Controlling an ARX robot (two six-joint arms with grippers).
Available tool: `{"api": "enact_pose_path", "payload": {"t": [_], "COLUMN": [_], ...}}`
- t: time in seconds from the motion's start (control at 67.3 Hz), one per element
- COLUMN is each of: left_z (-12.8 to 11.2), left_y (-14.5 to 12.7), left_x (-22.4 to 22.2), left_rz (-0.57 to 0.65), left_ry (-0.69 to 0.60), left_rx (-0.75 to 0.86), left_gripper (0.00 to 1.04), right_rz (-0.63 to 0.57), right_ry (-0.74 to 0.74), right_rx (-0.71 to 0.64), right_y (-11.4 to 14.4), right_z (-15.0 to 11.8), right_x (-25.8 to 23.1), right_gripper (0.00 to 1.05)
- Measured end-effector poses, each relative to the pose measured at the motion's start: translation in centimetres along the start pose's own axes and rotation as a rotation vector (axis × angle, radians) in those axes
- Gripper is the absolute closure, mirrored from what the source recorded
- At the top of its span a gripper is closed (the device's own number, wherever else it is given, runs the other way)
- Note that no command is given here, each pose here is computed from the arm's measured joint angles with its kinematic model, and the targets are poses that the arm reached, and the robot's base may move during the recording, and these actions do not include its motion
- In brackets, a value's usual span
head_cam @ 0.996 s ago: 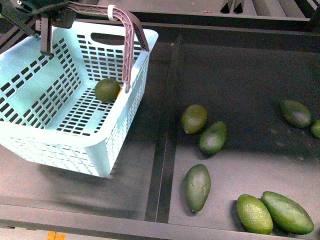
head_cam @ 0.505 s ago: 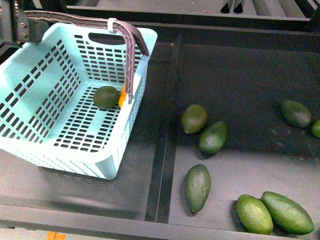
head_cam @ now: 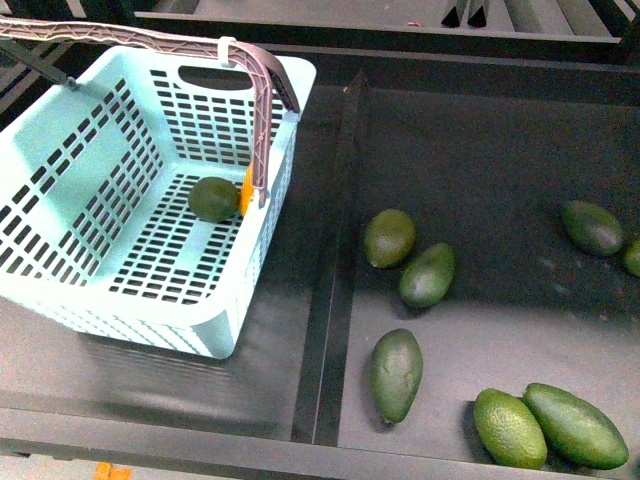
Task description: Pick mango and avocado into basket
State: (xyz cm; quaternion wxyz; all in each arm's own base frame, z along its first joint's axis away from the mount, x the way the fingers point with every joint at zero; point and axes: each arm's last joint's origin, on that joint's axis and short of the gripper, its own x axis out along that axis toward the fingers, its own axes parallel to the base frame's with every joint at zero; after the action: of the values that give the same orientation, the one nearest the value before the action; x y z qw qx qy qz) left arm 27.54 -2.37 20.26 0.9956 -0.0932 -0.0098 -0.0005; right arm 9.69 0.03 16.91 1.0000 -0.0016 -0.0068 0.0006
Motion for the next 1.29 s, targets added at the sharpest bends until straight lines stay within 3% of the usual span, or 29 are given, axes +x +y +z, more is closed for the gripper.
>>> {"api": "enact_pose_path", "payload": {"t": [0.149,0.55,1.293], "left_z": [-1.5,-3.4,-2.3], "left_y": [1.1,3.0,2.8], "left_x": [-3.6,-10.9,-15.6], "left_rz": [-0.003,0.000,-0.004], "left_ry": [0.039,0.039,0.006], "left_rx": [0.145,0.172,0.175], "left_gripper": [1.02,1.02,1.02], "right_rz": [0.000,0.000,0.000], "right_ry": [0.000,0.000,0.000], "right_rx": [0.000,0.000,0.000], "right_y": [0.0,0.0,0.0], "right_z": [0.0,0.0,0.0], "right_x": [0.0,0.0,0.0], "right_gripper": [0.09,0.09,0.09]}}
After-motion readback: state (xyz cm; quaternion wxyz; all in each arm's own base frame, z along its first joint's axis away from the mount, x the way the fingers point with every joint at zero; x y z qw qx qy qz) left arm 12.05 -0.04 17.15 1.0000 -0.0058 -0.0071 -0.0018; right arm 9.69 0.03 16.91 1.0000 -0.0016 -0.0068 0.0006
